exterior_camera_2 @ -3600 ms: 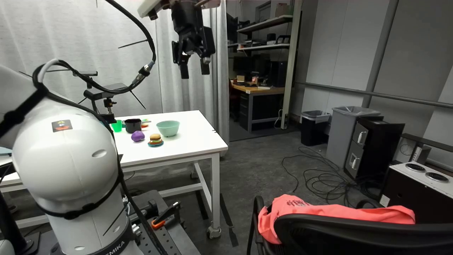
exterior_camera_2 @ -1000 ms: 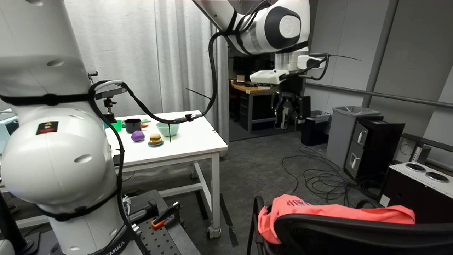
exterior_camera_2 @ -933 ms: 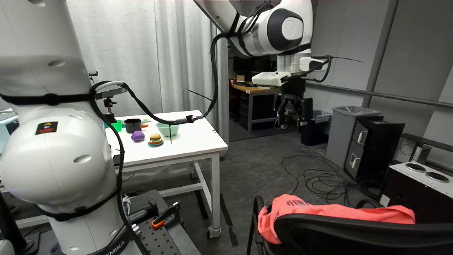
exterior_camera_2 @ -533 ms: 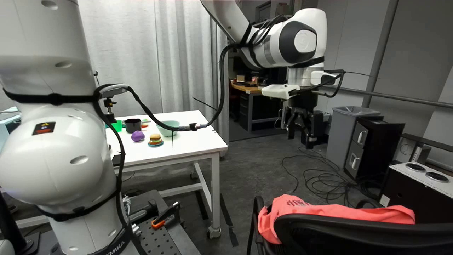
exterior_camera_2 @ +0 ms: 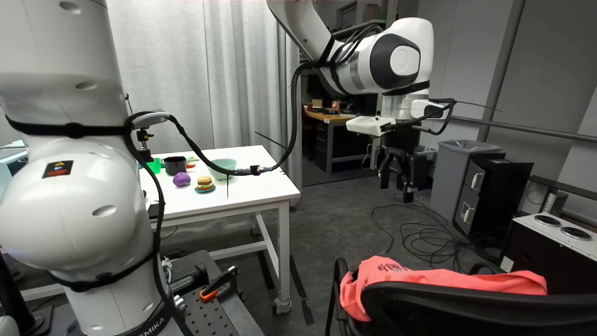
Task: Hang the sweatshirt on the black chair
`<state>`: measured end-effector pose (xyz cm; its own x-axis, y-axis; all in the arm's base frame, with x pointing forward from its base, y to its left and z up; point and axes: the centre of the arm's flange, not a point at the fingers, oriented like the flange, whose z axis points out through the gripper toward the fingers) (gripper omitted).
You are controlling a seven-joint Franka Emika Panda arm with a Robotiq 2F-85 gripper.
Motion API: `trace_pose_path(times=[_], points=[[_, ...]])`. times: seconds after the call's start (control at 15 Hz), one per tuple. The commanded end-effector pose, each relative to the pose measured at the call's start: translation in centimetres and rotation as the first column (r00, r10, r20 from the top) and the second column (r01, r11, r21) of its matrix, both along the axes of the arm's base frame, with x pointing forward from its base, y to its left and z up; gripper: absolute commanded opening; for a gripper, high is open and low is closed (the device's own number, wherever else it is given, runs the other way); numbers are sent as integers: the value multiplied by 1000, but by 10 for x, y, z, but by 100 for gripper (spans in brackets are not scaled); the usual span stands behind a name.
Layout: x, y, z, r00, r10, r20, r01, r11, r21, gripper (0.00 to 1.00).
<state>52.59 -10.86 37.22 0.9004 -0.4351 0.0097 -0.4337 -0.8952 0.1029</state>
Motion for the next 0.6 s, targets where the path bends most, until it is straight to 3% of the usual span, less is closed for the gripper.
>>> trace_pose_path(times=[0.0,0.53], points=[[6,-1,-2,1000,-18,-2,18,1000,3,100],[37,-33,-48,988,-148,-48,146,988,-44,100]])
